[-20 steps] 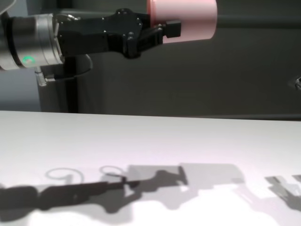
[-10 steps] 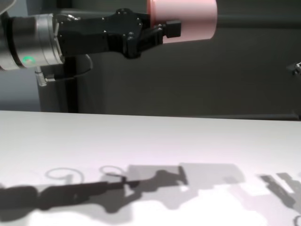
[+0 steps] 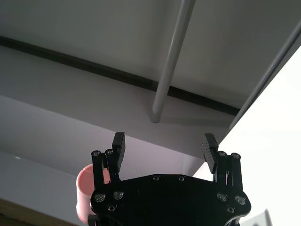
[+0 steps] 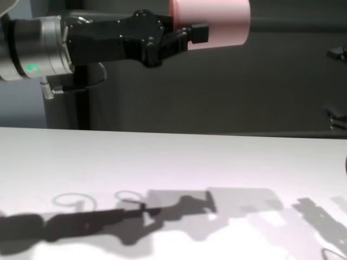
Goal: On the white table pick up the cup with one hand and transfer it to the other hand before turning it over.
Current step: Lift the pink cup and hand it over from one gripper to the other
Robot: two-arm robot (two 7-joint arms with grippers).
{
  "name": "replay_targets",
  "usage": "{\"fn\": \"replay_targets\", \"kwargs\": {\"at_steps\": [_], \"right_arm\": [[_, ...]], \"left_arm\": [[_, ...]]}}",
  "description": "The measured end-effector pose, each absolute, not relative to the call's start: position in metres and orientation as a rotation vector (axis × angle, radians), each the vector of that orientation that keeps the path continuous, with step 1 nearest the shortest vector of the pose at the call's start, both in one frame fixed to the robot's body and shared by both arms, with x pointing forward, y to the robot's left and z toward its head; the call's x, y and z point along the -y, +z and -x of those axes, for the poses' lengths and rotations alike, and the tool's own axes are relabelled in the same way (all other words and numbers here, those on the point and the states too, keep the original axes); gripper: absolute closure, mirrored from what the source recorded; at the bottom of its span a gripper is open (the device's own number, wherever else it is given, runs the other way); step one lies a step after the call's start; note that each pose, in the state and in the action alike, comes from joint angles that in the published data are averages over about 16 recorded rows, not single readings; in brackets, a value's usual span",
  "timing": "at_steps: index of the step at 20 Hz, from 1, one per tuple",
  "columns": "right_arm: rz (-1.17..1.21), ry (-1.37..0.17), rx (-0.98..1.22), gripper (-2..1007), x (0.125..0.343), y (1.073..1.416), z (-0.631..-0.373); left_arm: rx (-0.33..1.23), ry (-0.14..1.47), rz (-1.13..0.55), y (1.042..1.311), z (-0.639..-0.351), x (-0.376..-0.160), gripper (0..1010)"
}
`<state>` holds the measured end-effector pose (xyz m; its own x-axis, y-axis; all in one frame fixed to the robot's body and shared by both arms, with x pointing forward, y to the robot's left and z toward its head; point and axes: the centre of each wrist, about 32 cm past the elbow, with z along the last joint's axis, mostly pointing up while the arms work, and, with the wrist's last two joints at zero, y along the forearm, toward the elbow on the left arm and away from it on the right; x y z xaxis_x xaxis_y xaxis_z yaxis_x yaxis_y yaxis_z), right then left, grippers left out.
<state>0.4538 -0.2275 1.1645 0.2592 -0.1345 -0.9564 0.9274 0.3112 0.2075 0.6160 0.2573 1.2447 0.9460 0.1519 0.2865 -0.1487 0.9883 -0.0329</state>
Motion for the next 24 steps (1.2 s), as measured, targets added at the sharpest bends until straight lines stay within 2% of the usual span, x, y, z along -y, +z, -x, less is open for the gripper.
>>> {"fn": "replay_targets", "kwargs": {"at_steps": [12,24], "right_arm": [[-1.025,-0.667,-1.119,5,0.219,1.174,-0.46],[-0.986,-0.58,-1.125,5,0.2,1.184,-0.47]], "left_arm": [[0.293,0.153,0.011,1.245,-0.616,-0.257,967],[0.293,0.153,0.011,1.245,-0.616,-0.257,967]]}}
